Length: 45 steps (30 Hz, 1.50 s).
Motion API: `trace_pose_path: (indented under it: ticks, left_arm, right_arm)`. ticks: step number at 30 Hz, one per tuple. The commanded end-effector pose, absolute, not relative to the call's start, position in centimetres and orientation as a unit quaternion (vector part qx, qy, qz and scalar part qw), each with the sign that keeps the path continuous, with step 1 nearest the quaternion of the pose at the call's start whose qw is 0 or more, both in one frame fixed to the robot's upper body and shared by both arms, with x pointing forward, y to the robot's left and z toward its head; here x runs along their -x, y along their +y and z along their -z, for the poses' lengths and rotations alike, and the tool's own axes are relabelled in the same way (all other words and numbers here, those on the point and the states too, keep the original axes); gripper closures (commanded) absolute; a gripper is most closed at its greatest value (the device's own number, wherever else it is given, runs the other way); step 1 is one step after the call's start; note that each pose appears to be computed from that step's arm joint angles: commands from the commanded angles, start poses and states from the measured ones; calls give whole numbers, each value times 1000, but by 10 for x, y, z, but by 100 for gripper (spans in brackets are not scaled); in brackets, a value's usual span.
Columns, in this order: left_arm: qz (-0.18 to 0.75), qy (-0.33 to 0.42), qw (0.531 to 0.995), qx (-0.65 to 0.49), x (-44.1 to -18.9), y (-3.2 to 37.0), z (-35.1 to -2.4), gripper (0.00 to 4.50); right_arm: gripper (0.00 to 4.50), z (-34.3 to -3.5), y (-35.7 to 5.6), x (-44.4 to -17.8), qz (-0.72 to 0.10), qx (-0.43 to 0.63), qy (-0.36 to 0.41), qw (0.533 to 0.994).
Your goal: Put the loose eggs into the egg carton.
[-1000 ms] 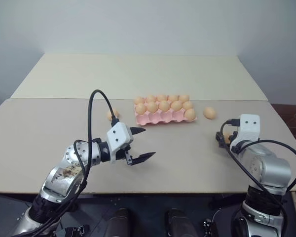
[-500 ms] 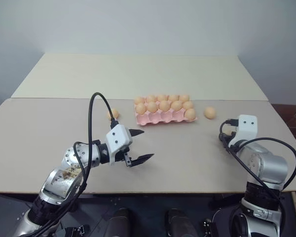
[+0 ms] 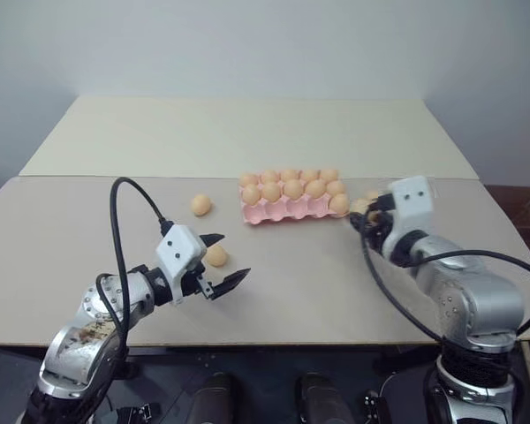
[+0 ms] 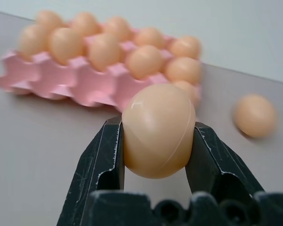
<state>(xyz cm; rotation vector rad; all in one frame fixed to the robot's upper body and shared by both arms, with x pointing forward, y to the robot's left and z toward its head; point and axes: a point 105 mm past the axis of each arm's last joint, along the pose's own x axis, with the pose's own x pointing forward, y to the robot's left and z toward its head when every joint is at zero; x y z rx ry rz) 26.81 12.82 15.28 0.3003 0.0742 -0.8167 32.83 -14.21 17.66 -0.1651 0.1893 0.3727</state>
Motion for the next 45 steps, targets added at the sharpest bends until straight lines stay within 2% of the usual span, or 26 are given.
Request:
trace_pose_path:
  ticks: [1,8,17,25,33,34,38,41,45]
  left_arm:
    - [377,18,913,-156,-268,129,-165,0]
    - [378,11,913,-149,-269,120,-168,0]
    - [383,5,911,-152,-269,114,-169,0]
    - [387,3,909,-155,-270,113,-170,0]
    - [391,3,907,-154,-268,112,-169,0]
    - [392,4,907,-154,-268,111,-169,0]
    - [390,4,908,-152,-268,112,-170,0]
    - [388,3,910,-150,-268,113,-170,0]
    - [393,-8,909,-140,-264,110,-172,0]
  right_arm:
    - [292,-188,-124,-337,-214,108,59,969]
    - [292,-181,-110,-374,-209,143,49,966]
    - [292,-177,-112,-403,-192,159,46,967]
    - [292,-174,-114,-413,-197,162,53,966]
    - [24,-176,-116,-410,-198,150,53,967]
    - [3,-180,-115,-409,-200,146,46,968]
    - [3,-206,-116,-398,-202,118,6,972]
    - [3,-227,-119,-379,-209,81,-39,974]
    - [3,-226,-133,-351,-201,69,-51,976]
